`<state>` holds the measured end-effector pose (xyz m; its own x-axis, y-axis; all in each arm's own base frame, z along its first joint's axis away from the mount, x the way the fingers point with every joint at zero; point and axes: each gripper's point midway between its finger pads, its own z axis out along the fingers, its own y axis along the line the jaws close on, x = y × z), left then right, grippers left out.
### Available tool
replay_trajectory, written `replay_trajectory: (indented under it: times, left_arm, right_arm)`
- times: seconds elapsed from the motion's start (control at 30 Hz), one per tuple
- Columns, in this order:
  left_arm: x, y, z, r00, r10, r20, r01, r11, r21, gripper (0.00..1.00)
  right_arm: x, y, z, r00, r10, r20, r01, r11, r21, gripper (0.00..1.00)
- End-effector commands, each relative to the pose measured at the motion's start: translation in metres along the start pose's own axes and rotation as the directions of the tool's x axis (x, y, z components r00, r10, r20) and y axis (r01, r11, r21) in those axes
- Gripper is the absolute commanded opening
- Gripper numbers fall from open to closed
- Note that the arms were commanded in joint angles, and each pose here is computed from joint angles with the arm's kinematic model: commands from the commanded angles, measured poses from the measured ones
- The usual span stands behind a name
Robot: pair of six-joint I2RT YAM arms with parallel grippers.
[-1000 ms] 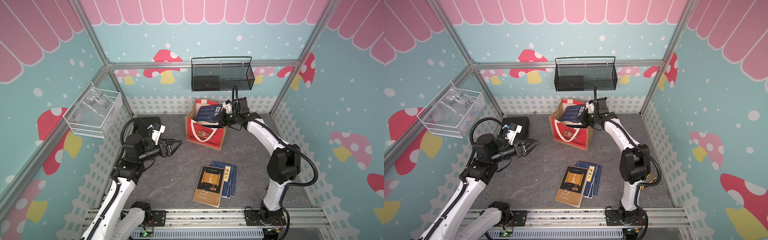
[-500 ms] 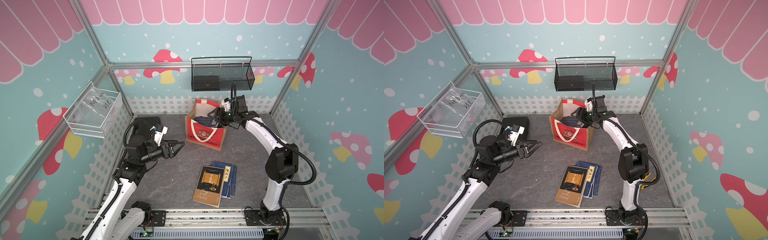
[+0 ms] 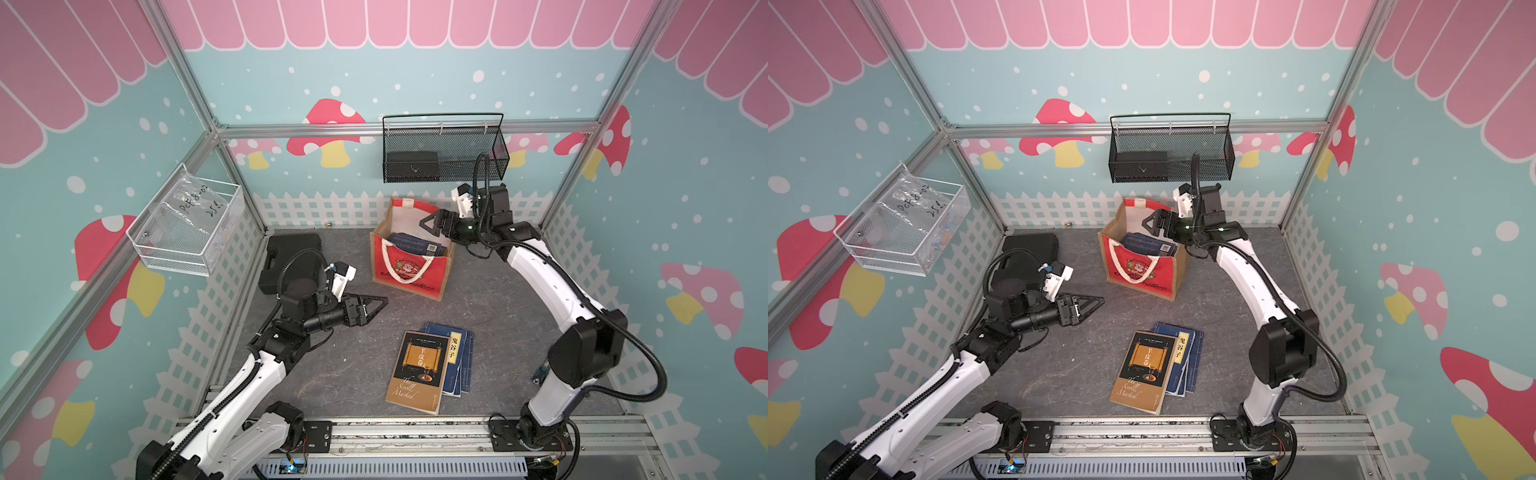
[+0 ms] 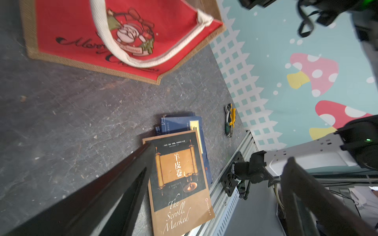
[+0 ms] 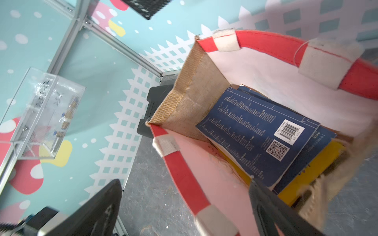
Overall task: Put the books into the canvas bag
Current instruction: Pick up the book from the book.
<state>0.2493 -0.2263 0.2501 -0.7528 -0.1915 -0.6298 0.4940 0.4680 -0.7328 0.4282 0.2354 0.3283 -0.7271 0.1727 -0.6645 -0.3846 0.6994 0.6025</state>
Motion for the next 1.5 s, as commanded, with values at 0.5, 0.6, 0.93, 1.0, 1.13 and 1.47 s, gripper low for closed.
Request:
replay_trajectory:
  times: [0.5, 0.6, 0.93, 1.0, 1.13, 1.47]
  left_arm:
    - [0.114, 0.063, 0.043, 0.962, -0.157, -0.222, 0.112, 0.974, -0.199, 0.99]
    - [0.113, 0.066, 0.048, 0.963, -0.149, -0.223, 0.104, 0.974, -0.203, 0.99]
    - [0.127, 0.084, 0.078, 0.940, -0.242, -0.239, 0.203, 0.964, -0.173, 0.99]
    - [0.130, 0.087, 0.083, 0.935, -0.258, -0.245, 0.221, 0.961, -0.166, 0.99]
    - [0.134, 0.092, 0.088, 0.929, -0.276, -0.247, 0.242, 0.957, -0.160, 0.99]
    - [0.150, 0.100, 0.090, 0.926, -0.275, -0.258, 0.230, 0.954, -0.192, 0.99]
  right_arm:
    - [0.253, -0.010, -0.061, 0.958, -0.085, -0.273, 0.082, 0.996, -0.025, 1.00]
    - [0.295, -0.011, -0.065, 0.935, -0.049, -0.352, 0.038, 0.999, -0.038, 0.99]
    - [0.390, 0.002, -0.087, 0.854, 0.020, -0.520, -0.067, 0.995, -0.072, 1.00]
    - [0.402, 0.002, -0.090, 0.835, 0.027, -0.549, -0.082, 0.994, -0.077, 1.00]
    - [0.423, -0.004, -0.091, 0.807, 0.051, -0.588, -0.116, 0.991, -0.073, 1.00]
    - [0.427, -0.001, -0.076, 0.828, 0.062, -0.558, -0.149, 0.982, -0.112, 0.99]
